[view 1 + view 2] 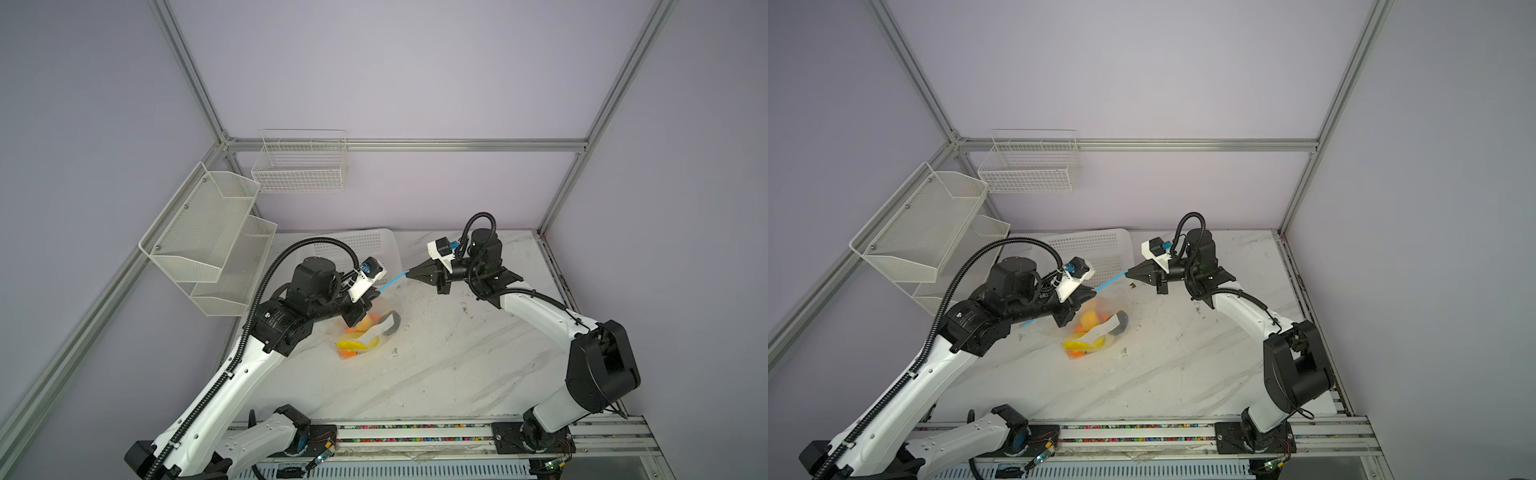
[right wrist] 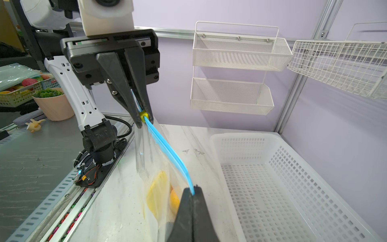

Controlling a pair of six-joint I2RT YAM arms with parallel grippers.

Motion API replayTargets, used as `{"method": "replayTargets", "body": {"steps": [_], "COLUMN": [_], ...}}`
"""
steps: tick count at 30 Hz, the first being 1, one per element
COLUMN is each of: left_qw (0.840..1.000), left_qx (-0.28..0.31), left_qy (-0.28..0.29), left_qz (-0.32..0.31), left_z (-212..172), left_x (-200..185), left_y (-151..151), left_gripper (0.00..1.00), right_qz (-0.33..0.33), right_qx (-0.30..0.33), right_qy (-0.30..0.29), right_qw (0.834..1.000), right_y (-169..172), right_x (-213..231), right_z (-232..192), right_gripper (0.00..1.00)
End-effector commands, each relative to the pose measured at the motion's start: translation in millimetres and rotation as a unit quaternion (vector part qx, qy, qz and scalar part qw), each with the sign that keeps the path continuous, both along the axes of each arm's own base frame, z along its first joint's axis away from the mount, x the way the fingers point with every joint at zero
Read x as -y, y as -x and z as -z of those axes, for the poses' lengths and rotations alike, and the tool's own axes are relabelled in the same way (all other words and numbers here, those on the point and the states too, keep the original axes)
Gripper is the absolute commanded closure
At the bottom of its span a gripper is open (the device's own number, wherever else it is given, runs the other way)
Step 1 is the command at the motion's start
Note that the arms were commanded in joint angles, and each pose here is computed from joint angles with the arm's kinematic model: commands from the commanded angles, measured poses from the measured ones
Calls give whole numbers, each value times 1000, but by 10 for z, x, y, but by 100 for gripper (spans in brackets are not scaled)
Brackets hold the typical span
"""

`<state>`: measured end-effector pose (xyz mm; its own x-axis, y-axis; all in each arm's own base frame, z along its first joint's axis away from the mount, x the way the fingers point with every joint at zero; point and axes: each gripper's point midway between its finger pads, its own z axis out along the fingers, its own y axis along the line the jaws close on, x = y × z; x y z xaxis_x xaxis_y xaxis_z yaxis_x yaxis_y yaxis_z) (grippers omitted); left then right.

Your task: Place the food in the zip-top bag and seal the zipper

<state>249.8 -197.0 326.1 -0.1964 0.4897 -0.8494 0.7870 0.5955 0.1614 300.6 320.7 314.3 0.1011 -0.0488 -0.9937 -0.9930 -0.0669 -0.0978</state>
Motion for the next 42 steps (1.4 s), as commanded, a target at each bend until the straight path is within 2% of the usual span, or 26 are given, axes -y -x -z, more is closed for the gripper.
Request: {"method": "replayTargets", "body": {"steps": [1,6,8,10,13,16,21,26,29,33,42], "left_qw": [1000,1000,999,999,998,998,998,998,998,998,998], "left_qx": [-10,-14,-18,-21,-23,-24,-24,-23,-22,-22,-19], "left_qy": [-3,14,21,28,34,33,34,34,36,41,40], "left_qz": [-6,14,24,35,44,45,45,43,43,45,42], "left_z": [81,11,-19,-50,-72,-65,-72,-81,-98,-125,-145], "left_x": [-70,34,85,130,168,179,178,174,173,177,173], "left_y": [82,73,74,80,78,69,71,68,76,90,76], "left_gripper": [98,99,98,98,98,98,98,98,98,98,97], "right_qz": [37,11,1,-13,-26,-37,-59,-72,-72,-79,-83], "right_qx": [18,28,27,23,26,30,27,25,25,19,17], "right_qy": [7,-18,-26,-27,-28,-28,-20,0,5,8,10], "right_qw": [999,999,999,999,999,998,998,997,997,997,996], "right_y": [-168,-51,-4,39,97,157,247,281,288,295,299], "right_x": [97,86,77,48,4,-47,-146,-249,-294,-302,-302], "right_z": [-82,-204,-228,-230,-236,-218,-153,-63,-38,-40,-42], "right_gripper": [100,100,91,74,61,52,46,46,49,63,85]}}
